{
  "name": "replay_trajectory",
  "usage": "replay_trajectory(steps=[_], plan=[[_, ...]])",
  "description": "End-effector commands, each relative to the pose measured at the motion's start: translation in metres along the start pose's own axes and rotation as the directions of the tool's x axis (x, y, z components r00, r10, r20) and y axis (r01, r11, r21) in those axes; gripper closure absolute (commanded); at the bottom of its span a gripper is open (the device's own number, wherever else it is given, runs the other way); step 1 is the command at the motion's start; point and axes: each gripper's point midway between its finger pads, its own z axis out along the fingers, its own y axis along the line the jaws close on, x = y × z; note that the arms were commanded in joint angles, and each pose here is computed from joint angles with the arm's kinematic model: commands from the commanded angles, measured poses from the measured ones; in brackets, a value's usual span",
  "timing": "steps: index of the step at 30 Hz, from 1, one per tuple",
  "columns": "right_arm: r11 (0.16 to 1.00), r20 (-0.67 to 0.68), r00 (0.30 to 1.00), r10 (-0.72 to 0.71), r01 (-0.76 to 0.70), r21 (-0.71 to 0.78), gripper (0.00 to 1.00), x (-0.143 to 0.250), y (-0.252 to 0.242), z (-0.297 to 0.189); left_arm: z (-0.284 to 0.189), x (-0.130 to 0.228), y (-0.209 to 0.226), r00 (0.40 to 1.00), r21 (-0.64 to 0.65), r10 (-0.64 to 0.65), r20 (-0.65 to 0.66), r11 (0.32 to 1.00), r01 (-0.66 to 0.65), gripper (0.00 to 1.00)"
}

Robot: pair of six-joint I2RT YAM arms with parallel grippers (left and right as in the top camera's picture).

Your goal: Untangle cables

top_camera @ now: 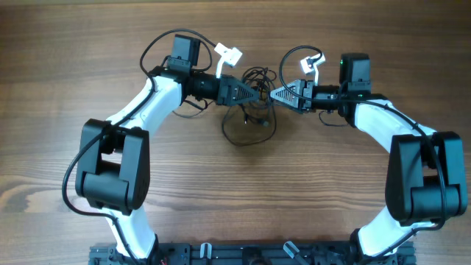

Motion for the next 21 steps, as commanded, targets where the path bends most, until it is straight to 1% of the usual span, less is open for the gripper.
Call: replay_trajectory(steps=[1, 2, 3, 6, 7, 8, 9, 10, 11, 13, 15, 17, 19, 20, 21], plan=[[0.997, -0.038, 0.998, 0.048, -0.050, -0.052, 0.52, 0.009, 0.001, 0.004, 0.006, -0.001, -0.023, 0.995, 0.068, 0.096, -0.006, 0.993, -0.095, 0.96], [0.998, -0.031, 0.999, 0.045, -0.047, -0.042, 0.66, 0.008, -0.001, 0.004, 0.006, -0.001, -0.023, 0.995, 0.068, 0.095, -0.007, 0.993, -0.095, 0.96], [0.999, -0.019, 0.999, 0.035, -0.036, -0.029, 0.78, 0.005, -0.003, 0.004, 0.006, 0.000, -0.022, 0.996, 0.066, 0.091, -0.009, 0.994, -0.090, 0.96], [0.999, -0.011, 1.000, 0.019, -0.019, -0.029, 0.80, 0.002, -0.003, 0.004, 0.006, 0.005, -0.022, 0.997, 0.067, 0.073, -0.021, 0.995, -0.071, 0.96], [1.000, -0.002, 1.000, 0.024, -0.024, -0.009, 0.85, 0.001, -0.006, 0.004, 0.006, 0.008, -0.022, 0.997, 0.068, 0.074, -0.026, 0.995, -0.072, 0.96], [0.999, 0.016, 1.000, 0.026, -0.026, 0.027, 0.93, -0.002, -0.013, 0.004, 0.006, 0.011, -0.022, 0.997, 0.069, 0.076, -0.034, 0.995, -0.074, 0.96], [0.998, 0.032, 0.999, 0.028, -0.030, 0.064, 0.96, -0.003, -0.019, 0.004, 0.006, 0.014, -0.023, 0.996, 0.070, 0.080, -0.038, 0.995, -0.077, 0.96], [0.990, 0.057, 0.998, 0.042, -0.049, 0.134, 0.96, -0.005, -0.032, 0.002, 0.006, 0.017, -0.023, 0.996, 0.070, 0.079, -0.046, 0.995, -0.076, 0.96], [0.978, 0.076, 0.995, 0.058, -0.072, 0.196, 0.96, -0.006, -0.044, 0.000, 0.005, 0.019, -0.018, 0.997, 0.045, 0.065, -0.052, 0.997, -0.063, 0.96], [0.947, 0.107, 0.991, 0.082, -0.111, 0.303, 0.96, -0.005, -0.065, -0.005, 0.004, 0.026, -0.001, 0.996, -0.060, 0.031, -0.083, 0.998, -0.036, 0.95], [0.903, 0.127, 0.986, 0.112, -0.154, 0.402, 0.96, 0.000, -0.084, -0.012, -0.001, 0.039, 0.025, 0.991, -0.219, -0.038, -0.130, 0.976, 0.008, 0.92], [0.866, 0.112, 0.987, 0.113, -0.153, 0.477, 0.96, 0.009, -0.097, -0.019, -0.014, 0.061, 0.054, 0.972, -0.417, -0.154, -0.178, 0.906, 0.067, 0.92], [0.823, 0.117, 0.983, 0.144, -0.185, 0.537, 0.96, 0.017, -0.109, -0.025, -0.035, 0.076, 0.081, 0.945, -0.612, -0.285, -0.158, 0.780, 0.132, 0.93], [0.802, 0.122, 0.981, 0.151, -0.194, 0.566, 0.96, 0.020, -0.114, -0.029, -0.051, 0.083, 0.097, 0.928, -0.723, -0.355, -0.113, 0.670, 0.168, 0.93], [0.783, 0.126, 0.980, 0.156, -0.201, 0.589, 0.96, 0.021, -0.118, -0.032, -0.068, 0.088, 0.110, 0.911, -0.813, -0.410, -0.045, 0.546, 0.205, 0.92]])
